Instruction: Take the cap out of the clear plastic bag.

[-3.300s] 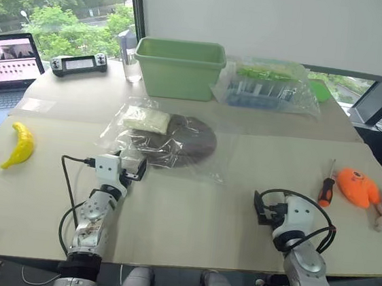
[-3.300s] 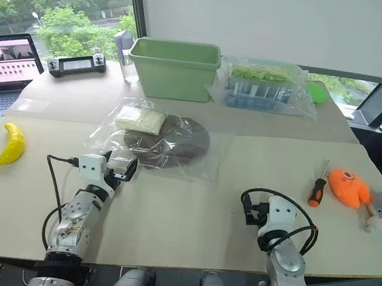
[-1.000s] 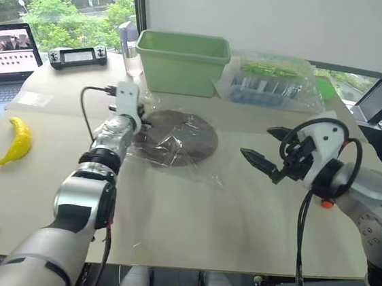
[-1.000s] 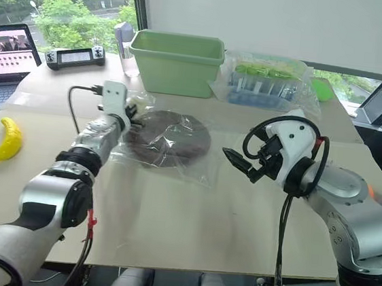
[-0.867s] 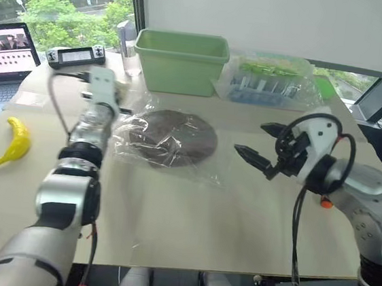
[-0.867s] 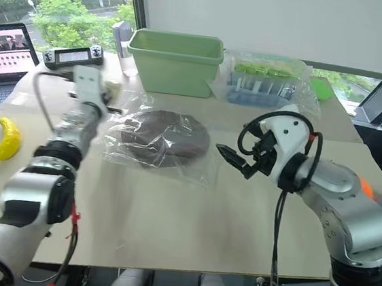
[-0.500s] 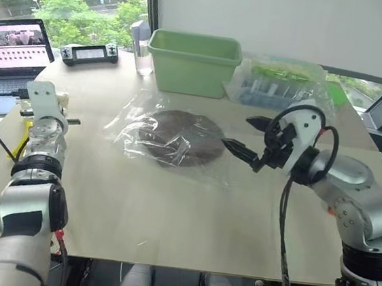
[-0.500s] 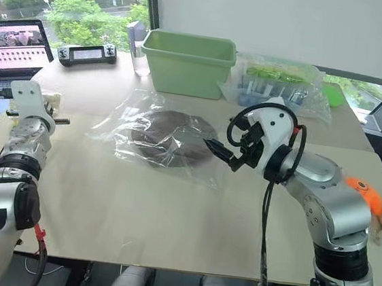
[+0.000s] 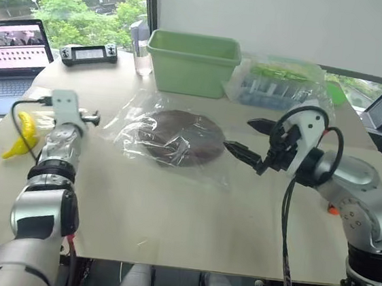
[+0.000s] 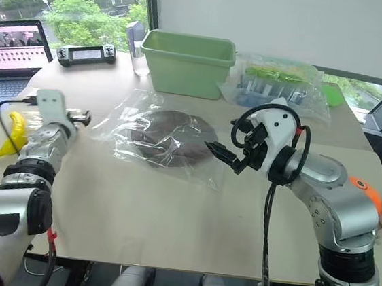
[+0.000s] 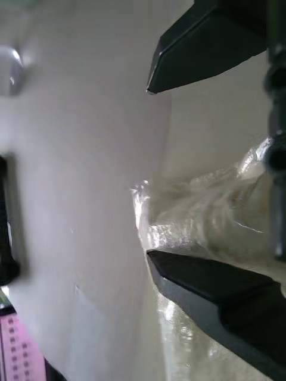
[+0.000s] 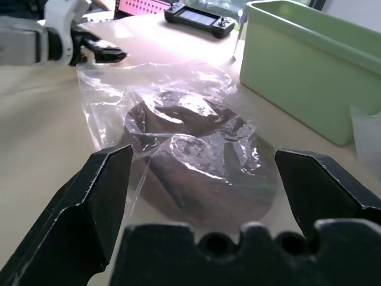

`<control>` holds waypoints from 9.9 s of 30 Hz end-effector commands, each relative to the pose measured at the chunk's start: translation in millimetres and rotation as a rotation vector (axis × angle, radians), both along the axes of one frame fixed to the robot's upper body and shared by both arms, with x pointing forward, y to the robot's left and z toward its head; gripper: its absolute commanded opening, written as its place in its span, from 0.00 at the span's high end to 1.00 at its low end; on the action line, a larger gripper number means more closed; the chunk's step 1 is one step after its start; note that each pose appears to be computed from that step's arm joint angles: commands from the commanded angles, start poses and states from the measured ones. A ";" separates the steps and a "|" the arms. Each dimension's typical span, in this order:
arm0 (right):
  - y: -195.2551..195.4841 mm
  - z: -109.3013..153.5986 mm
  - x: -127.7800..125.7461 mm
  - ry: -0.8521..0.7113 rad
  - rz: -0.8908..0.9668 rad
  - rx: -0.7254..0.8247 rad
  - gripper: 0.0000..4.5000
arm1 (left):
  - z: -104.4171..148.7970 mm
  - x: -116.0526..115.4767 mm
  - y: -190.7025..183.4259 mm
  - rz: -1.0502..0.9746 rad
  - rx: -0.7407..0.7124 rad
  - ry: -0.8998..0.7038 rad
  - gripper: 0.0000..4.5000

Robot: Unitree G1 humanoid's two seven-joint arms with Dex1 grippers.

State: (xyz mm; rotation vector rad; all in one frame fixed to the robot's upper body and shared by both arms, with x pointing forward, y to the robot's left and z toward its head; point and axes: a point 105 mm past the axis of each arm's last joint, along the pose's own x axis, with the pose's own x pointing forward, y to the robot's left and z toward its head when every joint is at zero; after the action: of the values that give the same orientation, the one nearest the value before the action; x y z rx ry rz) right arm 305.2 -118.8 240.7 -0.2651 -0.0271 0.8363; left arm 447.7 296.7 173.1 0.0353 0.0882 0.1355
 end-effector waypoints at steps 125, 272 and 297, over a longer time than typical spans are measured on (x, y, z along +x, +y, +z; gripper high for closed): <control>-31.4 -31.7 145.7 -0.762 -0.245 -0.767 0.87 | 25.3 -154.9 -149.3 -1.509 0.328 0.331 0.00; -8.6 -96.9 5.6 0.057 -0.147 -0.282 0.04 | 10.4 -116.4 -207.3 -1.633 0.356 0.204 0.00; 14.3 -7.4 46.2 -0.345 -0.182 -0.132 1.00 | 85.5 -194.6 -238.4 -1.731 -0.030 0.246 0.00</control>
State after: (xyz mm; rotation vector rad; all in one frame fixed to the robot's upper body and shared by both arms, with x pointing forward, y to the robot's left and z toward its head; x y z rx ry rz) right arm 350.4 -102.6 214.8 -0.4684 -0.1773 0.6541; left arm 265.2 61.5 249.2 0.1235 0.2768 -1.5825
